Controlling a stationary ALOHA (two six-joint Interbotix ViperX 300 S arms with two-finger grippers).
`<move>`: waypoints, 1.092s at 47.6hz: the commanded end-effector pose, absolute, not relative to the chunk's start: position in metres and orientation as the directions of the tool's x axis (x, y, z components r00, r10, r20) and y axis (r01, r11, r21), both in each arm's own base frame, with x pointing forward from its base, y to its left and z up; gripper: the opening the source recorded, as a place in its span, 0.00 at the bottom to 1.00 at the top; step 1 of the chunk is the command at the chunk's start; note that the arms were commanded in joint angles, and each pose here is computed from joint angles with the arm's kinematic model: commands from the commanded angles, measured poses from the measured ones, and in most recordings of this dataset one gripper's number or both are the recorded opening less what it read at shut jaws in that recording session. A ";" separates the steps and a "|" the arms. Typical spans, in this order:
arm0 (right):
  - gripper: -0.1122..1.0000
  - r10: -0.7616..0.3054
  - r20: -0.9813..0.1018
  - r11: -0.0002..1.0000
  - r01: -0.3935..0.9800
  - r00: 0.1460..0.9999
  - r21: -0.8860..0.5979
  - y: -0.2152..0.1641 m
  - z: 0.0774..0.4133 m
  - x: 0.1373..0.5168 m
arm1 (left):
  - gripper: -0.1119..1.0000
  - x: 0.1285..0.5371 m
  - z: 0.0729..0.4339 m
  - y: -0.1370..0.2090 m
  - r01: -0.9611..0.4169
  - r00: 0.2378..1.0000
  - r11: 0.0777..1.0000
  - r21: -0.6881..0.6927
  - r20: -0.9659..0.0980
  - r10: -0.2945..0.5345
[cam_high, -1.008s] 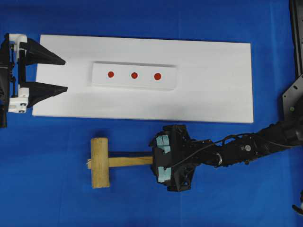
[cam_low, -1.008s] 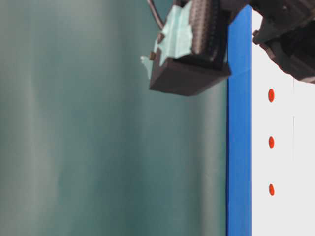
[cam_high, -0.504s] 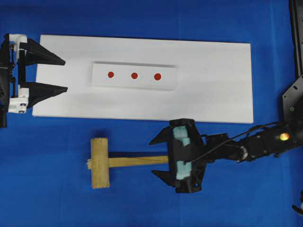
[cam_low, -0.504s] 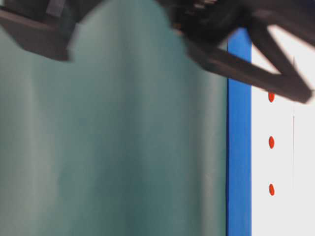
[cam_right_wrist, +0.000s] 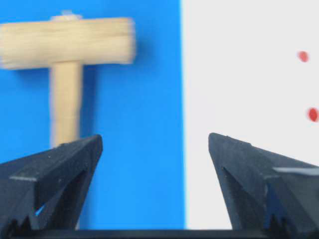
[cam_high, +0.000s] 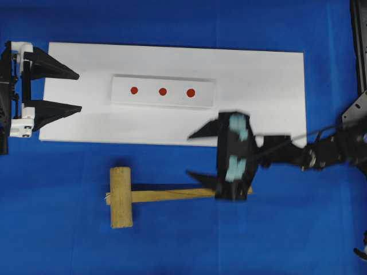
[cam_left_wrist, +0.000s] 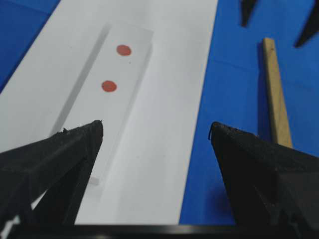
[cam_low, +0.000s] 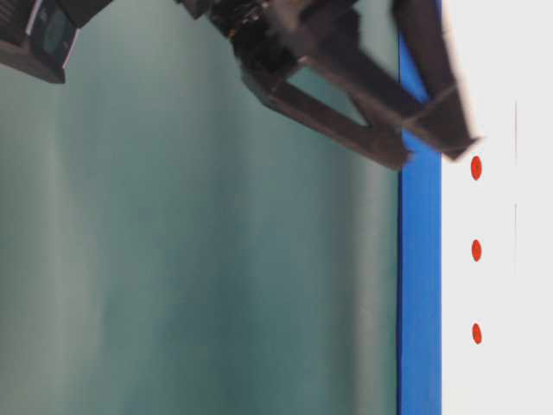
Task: Hit the mark with a hammer.
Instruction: 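Open the right gripper and withdraw it from the mallet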
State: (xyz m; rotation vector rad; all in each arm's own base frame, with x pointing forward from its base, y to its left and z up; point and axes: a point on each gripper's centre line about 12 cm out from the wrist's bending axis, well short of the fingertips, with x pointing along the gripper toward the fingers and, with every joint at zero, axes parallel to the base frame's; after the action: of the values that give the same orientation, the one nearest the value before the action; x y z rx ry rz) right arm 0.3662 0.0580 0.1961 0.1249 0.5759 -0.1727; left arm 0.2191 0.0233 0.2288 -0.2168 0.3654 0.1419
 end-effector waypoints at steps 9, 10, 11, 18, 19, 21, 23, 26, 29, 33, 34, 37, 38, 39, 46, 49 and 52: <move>0.86 -0.239 -0.496 0.953 0.299 0.835 0.045 0.000 0.221 0.348 | 0.85 0.221 0.234 0.023 -0.170 0.931 0.968 -0.183 -0.351 0.098; 0.86 -0.245 -0.494 0.951 0.305 0.834 0.043 -0.004 0.222 0.346 | 0.85 0.221 0.234 0.023 -0.171 0.931 0.968 -0.183 -0.353 0.097; 0.86 -0.249 -0.493 0.950 0.310 0.833 0.044 -0.007 0.222 0.345 | 0.85 0.221 0.234 0.023 -0.171 0.930 0.968 -0.182 -0.354 0.097; 0.86 -0.249 -0.486 0.949 0.311 0.838 0.051 -0.018 0.226 0.336 | 0.85 0.221 0.234 0.023 -0.170 0.931 0.969 -0.180 -0.353 0.097; 0.86 -0.247 -0.484 0.949 0.310 0.839 0.052 -0.019 0.227 0.335 | 0.85 0.221 0.234 0.023 -0.169 0.931 0.969 -0.178 -0.353 0.097; 0.86 -0.242 -0.478 0.951 0.304 0.844 0.055 -0.018 0.229 0.332 | 0.85 0.221 0.234 0.023 -0.169 0.932 0.969 -0.179 -0.350 0.098; 0.86 -0.241 -0.469 0.952 0.301 0.850 0.056 -0.018 0.233 0.328 | 0.85 0.220 0.236 0.023 -0.166 0.934 0.970 -0.176 -0.343 0.098; 0.86 -0.243 -0.446 0.952 0.299 0.861 0.059 -0.019 0.241 0.318 | 0.85 0.218 0.239 0.023 -0.161 0.940 0.972 -0.170 -0.327 0.098; 0.86 -0.246 -0.430 0.953 0.298 0.869 0.058 -0.020 0.245 0.307 | 0.85 0.214 0.243 0.022 -0.150 0.946 0.977 -0.150 -0.308 0.098; 0.86 -0.245 -0.406 0.954 0.294 0.880 0.061 -0.021 0.250 0.292 | 0.85 0.206 0.247 0.020 -0.123 0.957 0.988 -0.094 -0.276 0.093; 0.86 -0.245 -0.399 0.954 0.293 0.883 0.062 -0.021 0.251 0.288 | 0.85 0.204 0.248 0.019 -0.116 0.959 0.990 -0.081 -0.268 0.090; 0.86 -0.245 -0.378 0.954 0.291 0.893 0.069 -0.021 0.255 0.277 | 0.85 0.198 0.251 0.018 -0.100 0.967 0.994 -0.045 -0.240 0.086; 0.86 -0.244 -0.365 0.954 0.289 0.899 0.074 -0.022 0.258 0.271 | 0.85 0.196 0.251 0.017 -0.095 0.969 0.995 -0.033 -0.234 0.085; 0.86 -0.244 -0.357 0.955 0.288 0.902 0.075 -0.022 0.259 0.267 | 0.85 0.194 0.253 0.017 -0.093 0.971 0.995 -0.025 -0.222 0.085; 0.86 -0.252 -0.304 0.954 0.289 0.919 0.082 -0.024 0.264 0.239 | 0.85 0.179 0.258 0.015 -0.084 0.983 0.996 0.012 -0.163 0.085; 0.86 -0.258 -0.291 0.954 0.291 0.921 0.076 -0.025 0.261 0.228 | 0.85 0.174 0.257 0.015 -0.083 0.985 0.996 0.017 -0.153 0.085; 0.86 -0.259 -0.278 0.954 0.289 0.925 0.072 -0.026 0.258 0.217 | 0.85 0.170 0.256 0.015 -0.083 0.985 0.996 0.017 -0.151 0.085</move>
State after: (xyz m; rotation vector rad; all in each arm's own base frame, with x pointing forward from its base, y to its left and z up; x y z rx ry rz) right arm 0.2254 -0.0244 0.2549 0.1175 0.2987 -0.2778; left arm 0.1729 0.0154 0.2516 0.0063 0.1692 0.0875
